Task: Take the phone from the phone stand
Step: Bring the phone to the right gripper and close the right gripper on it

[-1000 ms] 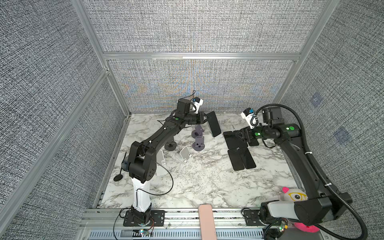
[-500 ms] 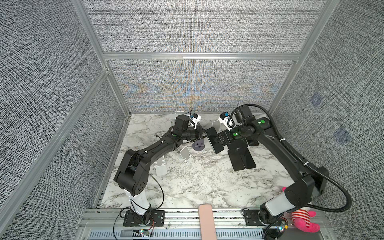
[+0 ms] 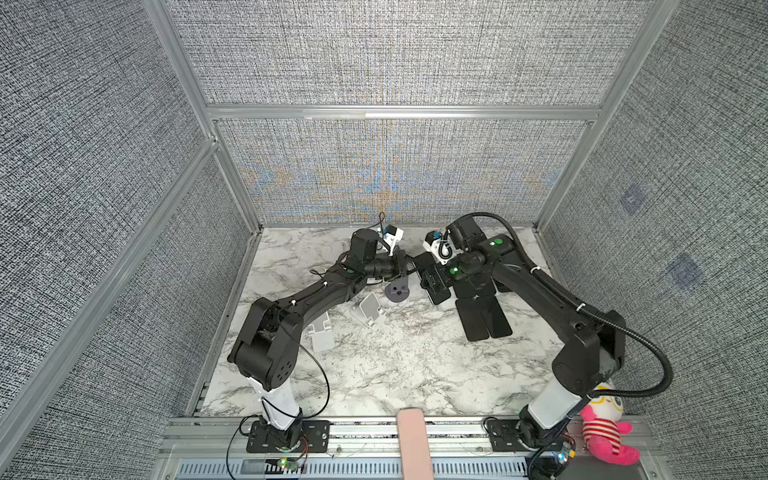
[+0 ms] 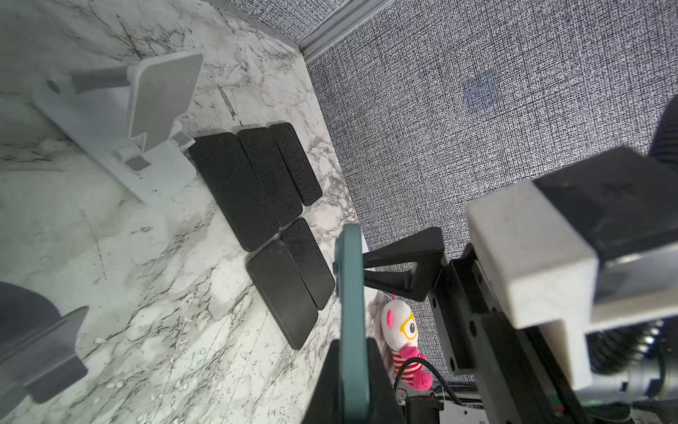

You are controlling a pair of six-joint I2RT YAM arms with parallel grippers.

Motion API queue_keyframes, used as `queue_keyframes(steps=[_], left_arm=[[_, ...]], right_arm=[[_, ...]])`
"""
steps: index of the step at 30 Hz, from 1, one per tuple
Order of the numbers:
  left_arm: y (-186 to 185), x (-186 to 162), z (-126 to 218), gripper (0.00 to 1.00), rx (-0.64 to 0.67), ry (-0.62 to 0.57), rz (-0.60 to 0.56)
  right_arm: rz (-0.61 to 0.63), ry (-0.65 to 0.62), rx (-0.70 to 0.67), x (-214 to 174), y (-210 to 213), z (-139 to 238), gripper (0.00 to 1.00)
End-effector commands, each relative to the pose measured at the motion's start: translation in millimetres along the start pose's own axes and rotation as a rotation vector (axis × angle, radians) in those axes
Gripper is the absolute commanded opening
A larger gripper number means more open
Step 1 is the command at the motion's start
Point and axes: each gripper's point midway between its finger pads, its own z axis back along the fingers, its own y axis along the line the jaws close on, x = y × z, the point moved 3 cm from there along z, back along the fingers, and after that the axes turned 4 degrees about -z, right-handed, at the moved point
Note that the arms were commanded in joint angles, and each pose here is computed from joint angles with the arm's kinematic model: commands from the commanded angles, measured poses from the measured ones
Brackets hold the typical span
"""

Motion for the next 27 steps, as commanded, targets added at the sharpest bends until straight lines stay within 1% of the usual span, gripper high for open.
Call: queue_keyframes(steps=[1, 10, 17, 23, 25, 27], left_arm=[[-13, 11, 0, 0.00, -0.062, -0.035, -0.027], [-13, 14, -2, 0.00, -0.076, -0.042, -0.007], [-11, 13, -4, 0.00, -0.074, -0.044, -0.003], [-9, 13, -5, 0.01, -0.079, -0.052, 0.006], [-7, 13, -6, 0.09, -0.081, -0.054, 0.009], [-8, 13, -6, 0.22, -0.091, -0.056, 0.010]], right_arm=[[-0.004, -0.034, 0.013, 7, 3, -4, 0.85], [-0.008, -0.015, 0.024, 5, 1, -17, 0.76], [-0.008, -0.019, 0.018, 6, 0, -16, 0.57], [-0.004, -0.021, 0.009, 6, 0, -14, 0.47], [-0.003, -0.022, 0.006, 6, -1, -13, 0.45], [-0.004, -0.019, -0.003, 6, -3, -13, 0.44]])
